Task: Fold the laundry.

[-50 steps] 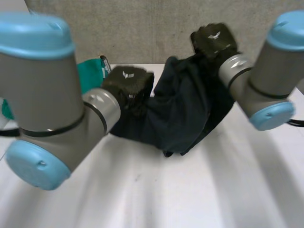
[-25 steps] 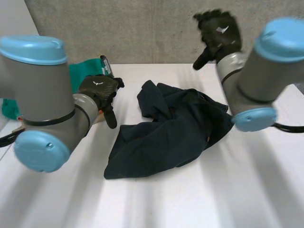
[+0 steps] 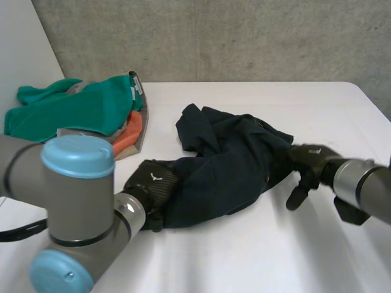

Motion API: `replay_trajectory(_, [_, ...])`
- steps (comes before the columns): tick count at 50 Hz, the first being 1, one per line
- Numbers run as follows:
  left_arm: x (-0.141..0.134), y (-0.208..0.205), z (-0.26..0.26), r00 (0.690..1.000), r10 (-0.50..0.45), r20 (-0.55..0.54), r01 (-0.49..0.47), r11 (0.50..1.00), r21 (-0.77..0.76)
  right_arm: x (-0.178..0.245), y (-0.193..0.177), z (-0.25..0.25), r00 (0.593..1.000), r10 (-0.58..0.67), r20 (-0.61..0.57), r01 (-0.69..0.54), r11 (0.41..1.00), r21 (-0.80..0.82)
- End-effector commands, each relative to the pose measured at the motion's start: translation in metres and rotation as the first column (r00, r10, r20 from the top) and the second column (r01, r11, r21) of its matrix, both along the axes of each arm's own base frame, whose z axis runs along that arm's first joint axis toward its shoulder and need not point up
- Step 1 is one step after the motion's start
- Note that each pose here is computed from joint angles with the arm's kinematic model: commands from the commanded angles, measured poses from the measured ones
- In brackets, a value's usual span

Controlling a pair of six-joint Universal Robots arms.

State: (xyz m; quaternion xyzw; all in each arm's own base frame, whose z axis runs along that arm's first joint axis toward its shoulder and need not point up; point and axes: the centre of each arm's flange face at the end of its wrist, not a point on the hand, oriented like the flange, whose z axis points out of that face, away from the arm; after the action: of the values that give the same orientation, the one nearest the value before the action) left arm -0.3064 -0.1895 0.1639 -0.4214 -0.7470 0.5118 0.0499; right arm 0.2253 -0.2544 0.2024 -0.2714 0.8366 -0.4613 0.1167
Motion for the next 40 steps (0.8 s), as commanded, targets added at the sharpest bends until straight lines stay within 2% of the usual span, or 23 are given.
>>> replay_trajectory(1, [-0.01, -0.013, -0.019, 0.998, 0.003, 0.062, -0.001, 1.0, -0.027, 0.012, 0.003, -0.035, 0.998, 0.048, -0.027, -0.047, 0.999, 0.023])
replay_trajectory(3, [-0.012, -0.018, -0.02, 0.997, 0.015, 0.073, -0.013, 0.999, -0.039, 0.015, 0.005, -0.038, 0.999, 0.049, -0.021, -0.048, 0.998, 0.032])
replay_trajectory(7, [-0.01, -0.041, -0.011, 0.991, 0.105, 0.079, -0.095, 0.989, -0.111, 0.019, 0.011, -0.038, 1.0, 0.026, 0.008, -0.026, 0.999, 0.04])
replay_trajectory(12, [-0.002, -0.078, 0.015, 0.974, 0.224, 0.015, -0.216, 0.952, -0.215, 0.022, 0.027, -0.023, 0.998, 0.007, 0.064, -0.009, 1.0, 0.019])
replay_trajectory(22, [0.005, -0.108, 0.034, 0.967, 0.254, -0.028, -0.253, 0.936, -0.247, 0.026, 0.064, -0.014, 0.996, 0.072, 0.059, -0.074, 0.996, 0.045])
replay_trajectory(31, [0.002, -0.121, 0.045, 0.963, 0.262, -0.066, -0.27, 0.924, -0.27, 0.059, 0.093, -0.028, 0.981, 0.178, 0.079, -0.183, 0.981, 0.068])
replay_trajectory(34, [0.0, -0.122, 0.049, 0.964, 0.256, -0.07, -0.265, 0.925, -0.27, 0.067, 0.088, -0.034, 0.984, 0.16, 0.077, -0.164, 0.985, 0.052])
replay_trajectory(40, [-0.006, -0.117, 0.053, 0.968, 0.243, -0.063, -0.251, 0.931, -0.266, 0.076, 0.05, -0.044, 0.998, -0.001, 0.062, 0.005, 0.998, -0.067])
